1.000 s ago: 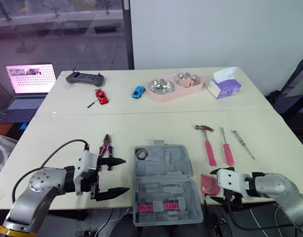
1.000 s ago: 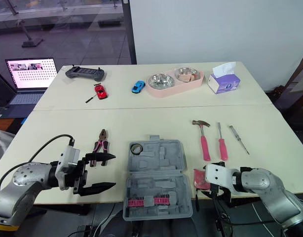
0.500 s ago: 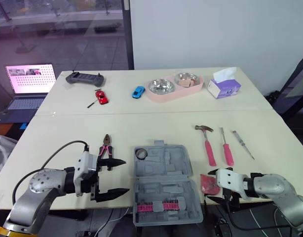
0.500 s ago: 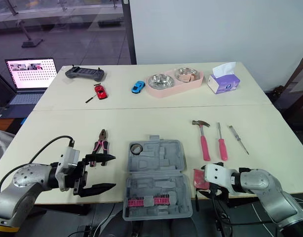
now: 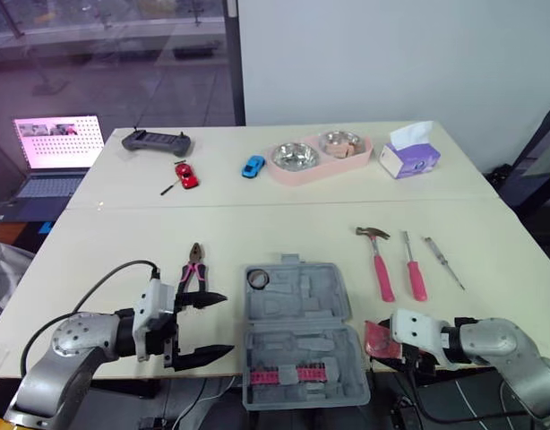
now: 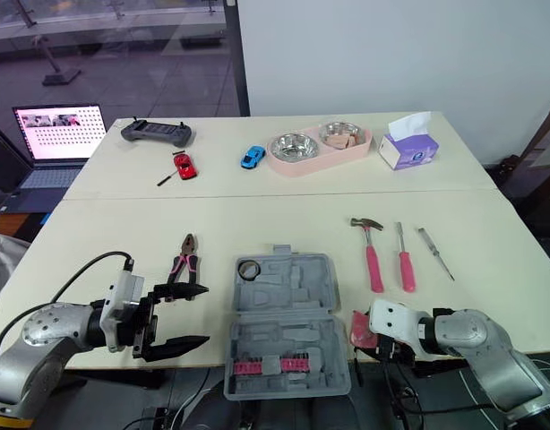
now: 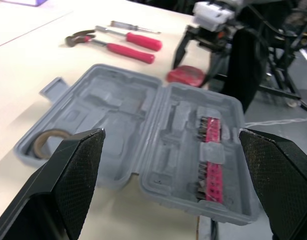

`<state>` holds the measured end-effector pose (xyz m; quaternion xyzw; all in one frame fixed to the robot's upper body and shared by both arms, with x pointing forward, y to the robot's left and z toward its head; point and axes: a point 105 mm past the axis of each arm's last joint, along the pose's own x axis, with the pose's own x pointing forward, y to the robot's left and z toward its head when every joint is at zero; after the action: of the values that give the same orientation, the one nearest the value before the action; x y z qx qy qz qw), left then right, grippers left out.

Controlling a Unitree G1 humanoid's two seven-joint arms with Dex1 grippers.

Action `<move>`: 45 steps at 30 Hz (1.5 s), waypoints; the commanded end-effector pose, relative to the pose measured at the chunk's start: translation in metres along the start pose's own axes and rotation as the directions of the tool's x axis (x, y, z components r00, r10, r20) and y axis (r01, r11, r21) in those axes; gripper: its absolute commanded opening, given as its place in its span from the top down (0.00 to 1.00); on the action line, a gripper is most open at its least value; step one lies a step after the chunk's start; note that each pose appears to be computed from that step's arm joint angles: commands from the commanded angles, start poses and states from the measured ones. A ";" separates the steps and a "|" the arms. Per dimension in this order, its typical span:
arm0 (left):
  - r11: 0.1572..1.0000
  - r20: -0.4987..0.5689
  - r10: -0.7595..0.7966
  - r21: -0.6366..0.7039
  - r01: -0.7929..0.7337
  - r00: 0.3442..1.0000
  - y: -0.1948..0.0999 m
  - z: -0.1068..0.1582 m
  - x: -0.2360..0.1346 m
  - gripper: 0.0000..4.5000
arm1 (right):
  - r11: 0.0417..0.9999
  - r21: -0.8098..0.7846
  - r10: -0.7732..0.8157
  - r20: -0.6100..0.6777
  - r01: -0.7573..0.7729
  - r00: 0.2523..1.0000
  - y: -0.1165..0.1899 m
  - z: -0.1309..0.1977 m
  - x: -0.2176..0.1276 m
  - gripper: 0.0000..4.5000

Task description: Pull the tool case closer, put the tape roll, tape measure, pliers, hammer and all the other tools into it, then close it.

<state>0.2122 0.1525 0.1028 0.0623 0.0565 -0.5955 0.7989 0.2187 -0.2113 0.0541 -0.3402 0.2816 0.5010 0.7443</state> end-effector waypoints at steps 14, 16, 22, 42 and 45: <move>0.995 0.007 0.091 0.043 -0.092 0.996 0.028 0.013 0.008 0.00 | 0.933 -0.305 0.181 -0.067 -0.193 0.981 -0.052 0.133 0.000 0.38; 0.993 0.020 0.109 0.045 -0.110 0.994 0.030 0.014 0.007 0.00 | 0.922 -0.347 0.153 -0.082 -0.172 0.985 -0.063 0.143 0.016 0.38; 0.989 0.030 0.136 0.046 -0.138 0.990 0.028 0.013 0.003 0.00 | 0.882 -0.442 0.086 -0.195 -0.166 0.977 -0.087 0.143 0.034 0.38; 0.987 0.050 0.154 0.042 -0.156 0.987 0.025 0.007 0.003 0.00 | 0.892 -0.396 0.052 -0.384 -0.216 0.922 -0.094 0.124 0.057 0.38; 0.988 0.051 0.147 0.039 -0.149 0.988 0.024 0.005 0.003 0.00 | 0.895 -0.399 0.035 -0.385 -0.201 0.922 -0.096 0.124 0.060 0.38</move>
<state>0.2376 0.1557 0.1037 0.0623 0.0346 -0.5338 0.8426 0.3328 -0.1110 0.0940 -0.5534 0.3382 0.5331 0.5433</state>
